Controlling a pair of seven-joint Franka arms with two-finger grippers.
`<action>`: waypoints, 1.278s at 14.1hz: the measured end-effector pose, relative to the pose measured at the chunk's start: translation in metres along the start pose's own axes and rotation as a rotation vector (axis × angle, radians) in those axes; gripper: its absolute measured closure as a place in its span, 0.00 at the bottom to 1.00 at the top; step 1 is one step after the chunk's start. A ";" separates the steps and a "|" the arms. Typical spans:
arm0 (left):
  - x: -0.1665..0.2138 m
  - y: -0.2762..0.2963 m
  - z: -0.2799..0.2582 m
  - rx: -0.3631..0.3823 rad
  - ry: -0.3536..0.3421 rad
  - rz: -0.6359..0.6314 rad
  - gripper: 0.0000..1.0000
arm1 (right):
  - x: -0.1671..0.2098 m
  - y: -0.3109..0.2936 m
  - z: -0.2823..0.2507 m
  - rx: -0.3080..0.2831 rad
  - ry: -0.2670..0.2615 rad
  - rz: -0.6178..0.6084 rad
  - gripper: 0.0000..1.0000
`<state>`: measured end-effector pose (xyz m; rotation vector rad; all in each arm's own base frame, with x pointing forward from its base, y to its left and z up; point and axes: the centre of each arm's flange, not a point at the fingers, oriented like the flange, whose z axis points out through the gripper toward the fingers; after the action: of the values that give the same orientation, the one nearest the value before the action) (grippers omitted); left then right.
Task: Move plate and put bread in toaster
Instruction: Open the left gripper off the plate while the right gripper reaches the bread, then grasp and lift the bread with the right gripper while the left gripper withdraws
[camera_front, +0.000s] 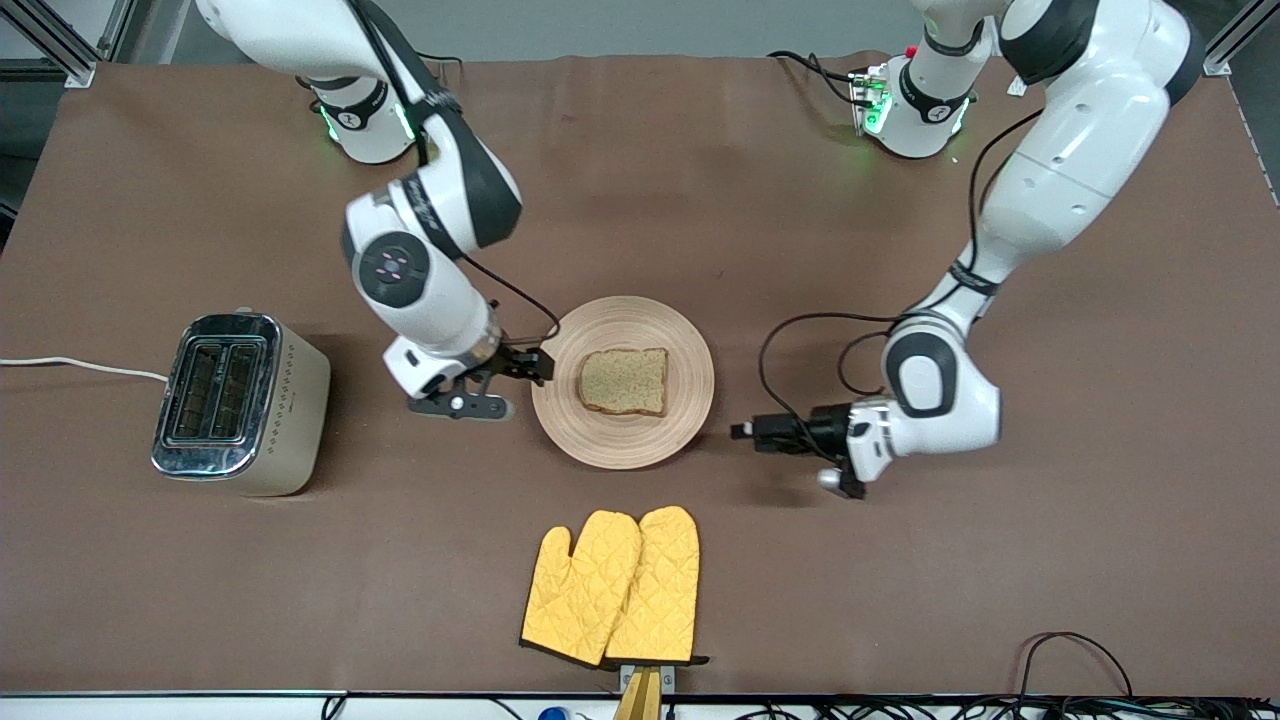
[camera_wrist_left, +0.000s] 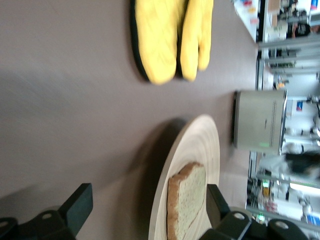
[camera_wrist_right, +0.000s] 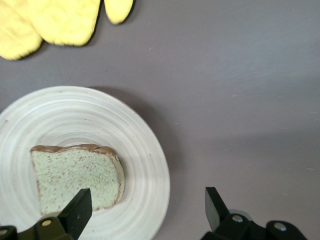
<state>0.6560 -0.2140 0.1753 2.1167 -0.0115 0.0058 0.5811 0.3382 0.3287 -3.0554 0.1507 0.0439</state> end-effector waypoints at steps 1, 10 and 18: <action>0.010 0.003 -0.025 0.018 0.027 -0.018 0.00 | -0.002 -0.006 0.019 -0.008 -0.007 -0.006 0.00; 0.024 0.115 -0.178 0.437 0.032 -0.097 0.00 | -0.045 -0.059 0.111 -0.047 -0.029 0.018 0.25; -0.035 0.247 -0.263 0.938 -0.032 0.027 0.00 | -0.051 -0.067 0.128 -0.041 -0.014 0.013 0.56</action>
<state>0.6190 -0.1174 0.5223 3.0544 -0.0669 -0.0081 0.5337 0.4204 0.2083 -3.0942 0.1711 0.0703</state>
